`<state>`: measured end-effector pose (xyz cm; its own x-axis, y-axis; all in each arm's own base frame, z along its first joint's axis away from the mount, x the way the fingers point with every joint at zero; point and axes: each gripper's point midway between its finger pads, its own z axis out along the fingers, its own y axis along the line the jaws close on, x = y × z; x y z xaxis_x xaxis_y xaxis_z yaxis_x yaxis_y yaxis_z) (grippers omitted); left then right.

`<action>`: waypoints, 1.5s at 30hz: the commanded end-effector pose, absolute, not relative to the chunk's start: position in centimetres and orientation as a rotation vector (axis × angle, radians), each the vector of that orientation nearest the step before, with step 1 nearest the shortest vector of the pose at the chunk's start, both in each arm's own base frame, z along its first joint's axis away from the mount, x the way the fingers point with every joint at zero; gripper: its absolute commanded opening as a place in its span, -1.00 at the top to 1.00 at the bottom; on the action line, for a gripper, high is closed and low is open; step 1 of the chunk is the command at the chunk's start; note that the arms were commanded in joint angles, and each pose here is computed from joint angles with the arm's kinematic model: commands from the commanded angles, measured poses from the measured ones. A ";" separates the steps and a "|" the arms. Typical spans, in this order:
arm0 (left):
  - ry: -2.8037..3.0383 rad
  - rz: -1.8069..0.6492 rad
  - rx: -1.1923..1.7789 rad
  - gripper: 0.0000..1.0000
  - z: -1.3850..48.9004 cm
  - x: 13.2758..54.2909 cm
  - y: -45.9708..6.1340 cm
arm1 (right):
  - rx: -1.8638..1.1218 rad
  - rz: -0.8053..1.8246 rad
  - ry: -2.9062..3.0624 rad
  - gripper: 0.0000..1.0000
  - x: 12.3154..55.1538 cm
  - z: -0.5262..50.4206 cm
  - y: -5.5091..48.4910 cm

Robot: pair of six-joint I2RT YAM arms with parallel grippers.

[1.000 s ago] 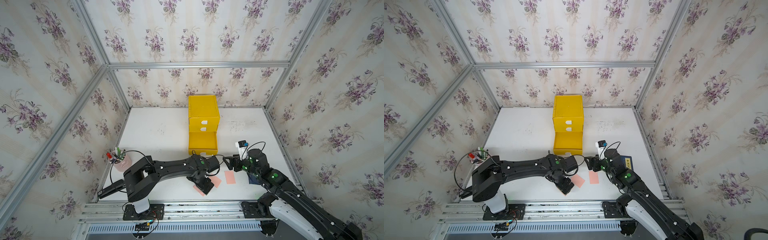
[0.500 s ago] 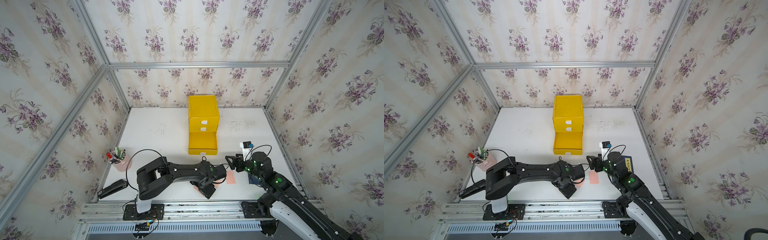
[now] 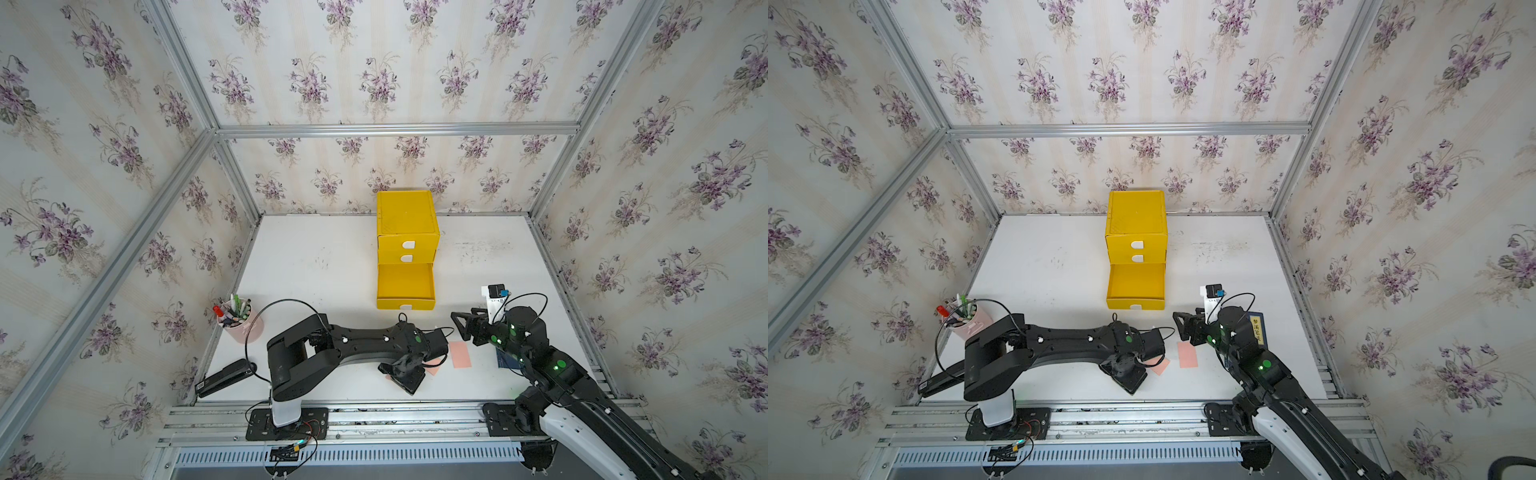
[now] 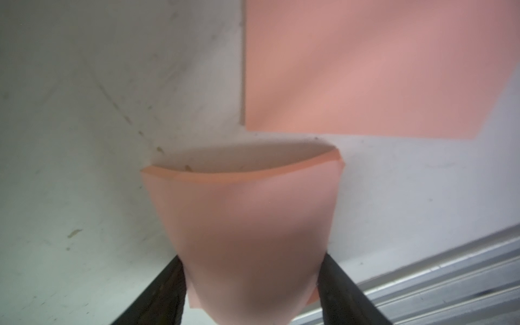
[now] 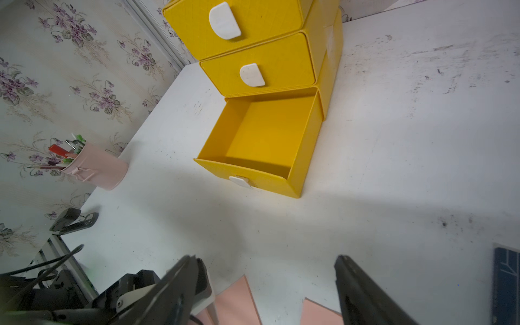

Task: Please put the sticky notes in the drawer by color
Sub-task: Pick up the sticky notes from the center of the board, then place the sticky notes in the drawer.

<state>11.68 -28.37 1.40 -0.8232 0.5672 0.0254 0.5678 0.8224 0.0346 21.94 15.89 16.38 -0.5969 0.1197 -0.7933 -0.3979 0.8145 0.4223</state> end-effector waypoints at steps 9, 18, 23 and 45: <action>-3.219 -0.013 -0.772 -0.32 7.8 17.3 -25.9 | -0.226 0.758 2.070 -0.62 22.0 16.7 16.4; -3.423 0.037 -0.603 -0.33 13.8 25.0 -24.5 | -0.233 0.767 2.100 -0.63 21.9 15.7 16.7; -3.489 0.026 -0.576 -0.34 15.2 28.9 -25.8 | -0.236 0.770 2.119 -0.62 21.8 15.0 16.8; -3.530 -0.157 -0.469 -0.45 9.9 35.7 -27.2 | -0.240 0.788 2.133 -0.62 21.4 13.9 16.9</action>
